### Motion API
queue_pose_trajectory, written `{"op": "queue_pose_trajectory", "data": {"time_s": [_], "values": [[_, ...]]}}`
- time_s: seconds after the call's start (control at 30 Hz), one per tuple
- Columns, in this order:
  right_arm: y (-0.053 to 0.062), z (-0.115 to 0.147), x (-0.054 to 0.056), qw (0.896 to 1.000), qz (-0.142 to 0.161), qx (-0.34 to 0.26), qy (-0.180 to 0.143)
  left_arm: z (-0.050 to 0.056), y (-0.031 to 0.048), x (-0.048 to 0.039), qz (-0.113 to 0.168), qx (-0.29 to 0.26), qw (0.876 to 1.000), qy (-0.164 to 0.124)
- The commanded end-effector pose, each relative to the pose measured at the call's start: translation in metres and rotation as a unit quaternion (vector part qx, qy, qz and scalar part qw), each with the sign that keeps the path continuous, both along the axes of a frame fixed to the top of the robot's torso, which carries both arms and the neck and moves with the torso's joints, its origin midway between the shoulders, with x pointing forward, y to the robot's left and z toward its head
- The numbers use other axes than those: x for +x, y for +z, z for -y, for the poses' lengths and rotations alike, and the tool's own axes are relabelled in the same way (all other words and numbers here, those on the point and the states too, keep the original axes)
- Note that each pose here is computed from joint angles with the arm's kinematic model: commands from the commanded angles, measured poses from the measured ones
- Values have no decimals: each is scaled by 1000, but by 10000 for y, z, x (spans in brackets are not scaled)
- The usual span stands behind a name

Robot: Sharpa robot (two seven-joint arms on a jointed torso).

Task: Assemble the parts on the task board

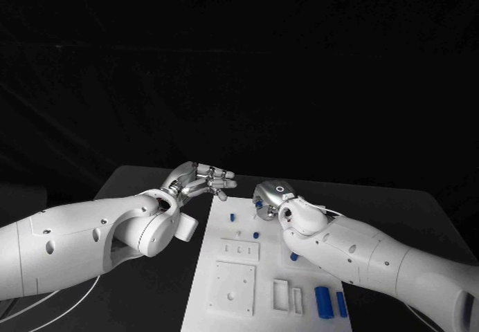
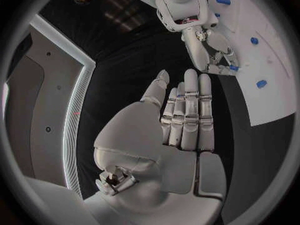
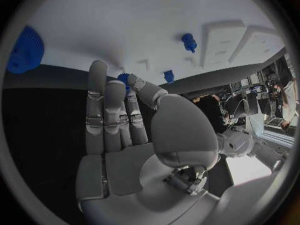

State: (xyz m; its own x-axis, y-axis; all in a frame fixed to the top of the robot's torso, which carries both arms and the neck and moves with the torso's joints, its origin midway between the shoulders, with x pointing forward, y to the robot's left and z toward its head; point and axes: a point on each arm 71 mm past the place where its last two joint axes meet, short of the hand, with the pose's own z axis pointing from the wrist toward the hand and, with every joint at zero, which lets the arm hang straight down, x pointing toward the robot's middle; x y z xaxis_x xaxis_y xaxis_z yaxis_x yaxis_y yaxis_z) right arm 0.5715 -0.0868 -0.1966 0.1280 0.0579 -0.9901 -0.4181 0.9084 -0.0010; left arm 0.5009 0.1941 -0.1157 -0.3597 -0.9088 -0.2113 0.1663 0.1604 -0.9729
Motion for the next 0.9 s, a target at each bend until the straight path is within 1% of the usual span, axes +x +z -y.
{"op": "queue_pose_trajectory", "data": {"time_s": [0.03,0.23,0.6,0.9], "values": [[-36,-11,-6,1000,-3,-7,0,26,21,-7,4,0,1000,-8],[-45,-16,-2,1000,-6,-5,0,28,25,-6,5,0,1000,-8],[-80,-2,9,1000,-24,-11,-2,30,27,-2,5,0,1000,-8],[-80,1,8,1000,-24,-6,-3,23,27,1,5,1,1000,-7]]}}
